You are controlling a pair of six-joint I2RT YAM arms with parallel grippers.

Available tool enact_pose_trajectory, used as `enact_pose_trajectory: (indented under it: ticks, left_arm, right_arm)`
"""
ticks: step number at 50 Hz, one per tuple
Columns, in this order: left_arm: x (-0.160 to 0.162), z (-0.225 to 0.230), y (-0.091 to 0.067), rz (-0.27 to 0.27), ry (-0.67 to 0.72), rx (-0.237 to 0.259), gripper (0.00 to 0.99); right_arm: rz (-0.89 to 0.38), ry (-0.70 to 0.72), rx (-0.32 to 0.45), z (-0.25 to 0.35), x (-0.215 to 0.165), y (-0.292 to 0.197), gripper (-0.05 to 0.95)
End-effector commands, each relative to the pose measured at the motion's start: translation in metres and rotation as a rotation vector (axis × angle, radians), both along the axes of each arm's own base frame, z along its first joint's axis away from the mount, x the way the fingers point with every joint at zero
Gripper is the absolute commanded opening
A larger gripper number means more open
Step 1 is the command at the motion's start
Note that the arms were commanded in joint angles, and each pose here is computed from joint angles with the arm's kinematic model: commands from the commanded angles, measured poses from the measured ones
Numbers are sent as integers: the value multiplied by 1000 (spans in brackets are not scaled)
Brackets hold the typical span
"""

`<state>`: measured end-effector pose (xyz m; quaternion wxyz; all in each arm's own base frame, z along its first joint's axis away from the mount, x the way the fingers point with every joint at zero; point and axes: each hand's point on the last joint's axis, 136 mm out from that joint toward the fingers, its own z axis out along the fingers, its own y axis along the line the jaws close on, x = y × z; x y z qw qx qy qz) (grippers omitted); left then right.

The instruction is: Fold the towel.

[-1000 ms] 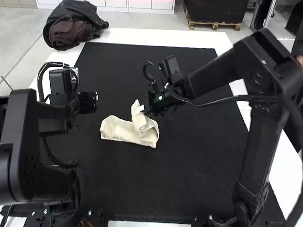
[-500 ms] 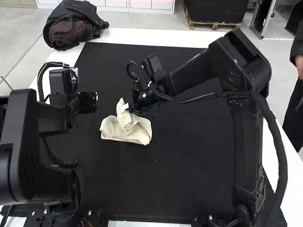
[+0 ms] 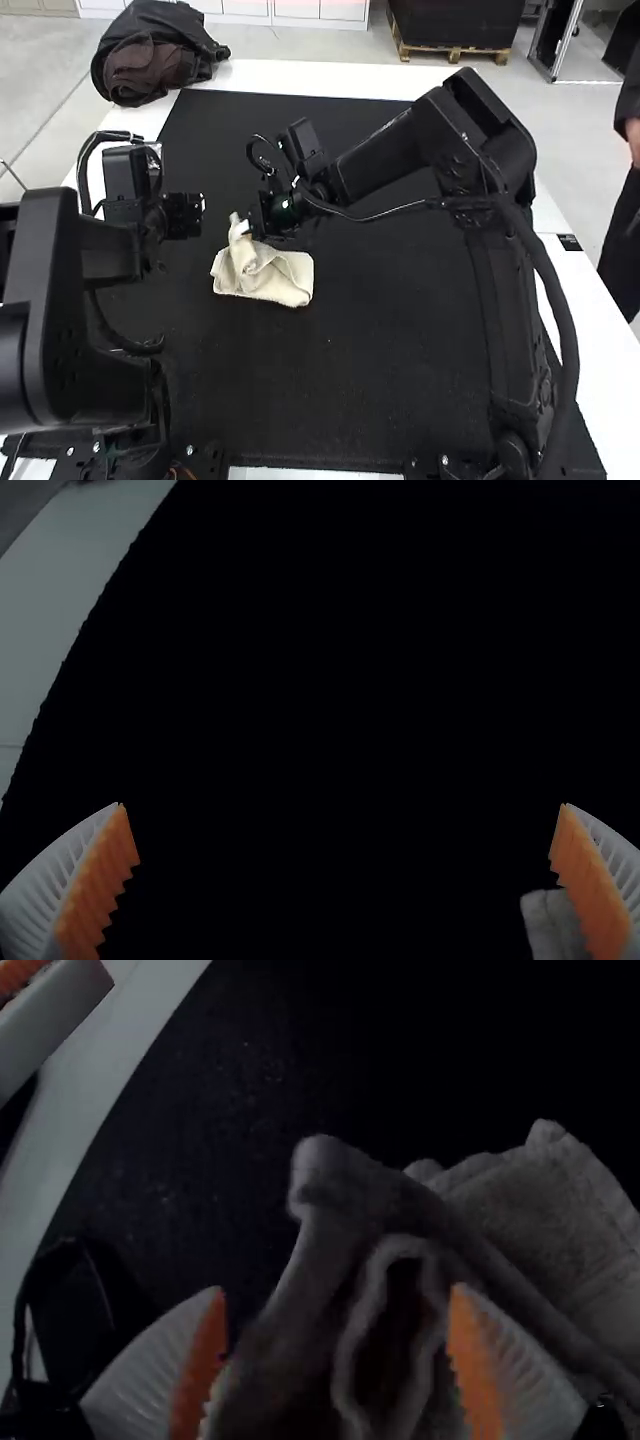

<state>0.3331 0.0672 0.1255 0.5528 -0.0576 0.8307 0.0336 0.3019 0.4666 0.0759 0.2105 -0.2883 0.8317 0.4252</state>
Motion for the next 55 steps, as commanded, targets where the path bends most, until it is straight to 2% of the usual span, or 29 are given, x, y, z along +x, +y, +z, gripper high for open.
enact_pose_trajectory:
  ticks: [1, 6, 15, 16, 18, 20, 23, 24, 37, 55]
  left_arm:
    - [3, 12, 14, 51, -35, 3, 967]
    - [2, 17, 24, 79, -51, 9, 967]
    - [0, 21, 34, 113, -65, 18, 967]
    - [0, 20, 35, 116, -63, 18, 967]
    - [0, 21, 35, 116, -65, 17, 967]
    - [0, 21, 35, 116, -65, 17, 967]
    - [0, 21, 35, 115, -67, 17, 967]
    - [0, 21, 35, 116, -68, 19, 967]
    - [0, 21, 35, 116, -66, 19, 967]
    - [2, 24, 34, 110, -78, 21, 967]
  right_arm:
    - [-6, -34, 63, 24, 10, 14, 689]
    - [-19, -49, 97, 40, 19, 17, 823]
    - [-50, -85, 146, 75, 38, 4, 846]
    - [-51, -87, 151, 78, 39, 2, 810]
    - [-39, -81, 163, 83, 38, -2, 623]
    - [-35, -69, 164, 84, 36, -9, 344]
    - [-37, -59, 165, 85, 34, -16, 28]
    - [-37, -58, 164, 85, 33, -18, -28]
    - [-3, 38, 118, 47, 5, -31, -23]
    - [19, 68, 155, 15, -11, -21, -23]
